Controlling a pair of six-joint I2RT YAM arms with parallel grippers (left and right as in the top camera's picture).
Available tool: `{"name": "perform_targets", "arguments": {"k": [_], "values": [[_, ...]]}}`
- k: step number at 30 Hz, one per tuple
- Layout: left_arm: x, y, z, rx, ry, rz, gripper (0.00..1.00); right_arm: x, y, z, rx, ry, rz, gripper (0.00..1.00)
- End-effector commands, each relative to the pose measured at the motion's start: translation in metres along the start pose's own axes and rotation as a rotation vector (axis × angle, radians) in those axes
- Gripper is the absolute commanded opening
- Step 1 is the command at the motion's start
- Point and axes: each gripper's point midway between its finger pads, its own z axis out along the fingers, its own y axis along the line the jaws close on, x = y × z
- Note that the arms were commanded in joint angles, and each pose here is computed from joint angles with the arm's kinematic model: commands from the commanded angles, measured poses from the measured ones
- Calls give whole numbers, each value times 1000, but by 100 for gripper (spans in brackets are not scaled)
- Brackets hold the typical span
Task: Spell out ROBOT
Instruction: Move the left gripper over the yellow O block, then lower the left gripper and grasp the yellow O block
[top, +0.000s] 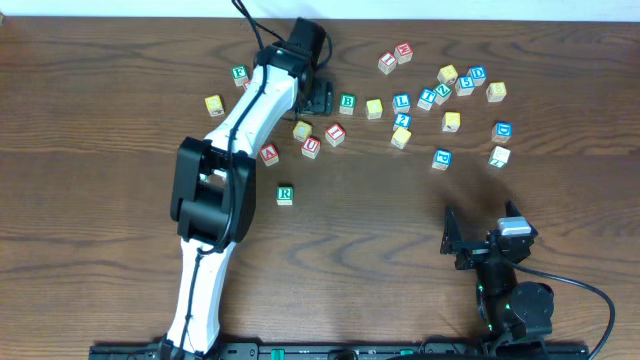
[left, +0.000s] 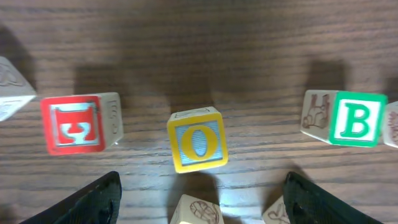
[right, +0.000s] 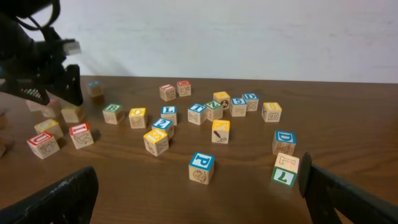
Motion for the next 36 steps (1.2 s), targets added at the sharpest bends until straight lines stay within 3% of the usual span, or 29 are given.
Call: {"name": "perform_targets", "arguments": {"k": [1, 14, 18, 36], "values": [[-2, 0, 11, -3, 2, 0, 81, 0, -2, 0, 10, -1, 7, 99], [-18, -2, 12, 3, -63, 0, 80, 0, -2, 0, 10, -1, 7, 99], [-19, 5, 12, -35, -71, -2, 72, 0, -2, 0, 10, -1, 7, 99], [-11, 8, 20, -47, -51, -1, 72, 0, -2, 0, 10, -1, 7, 99]]}}
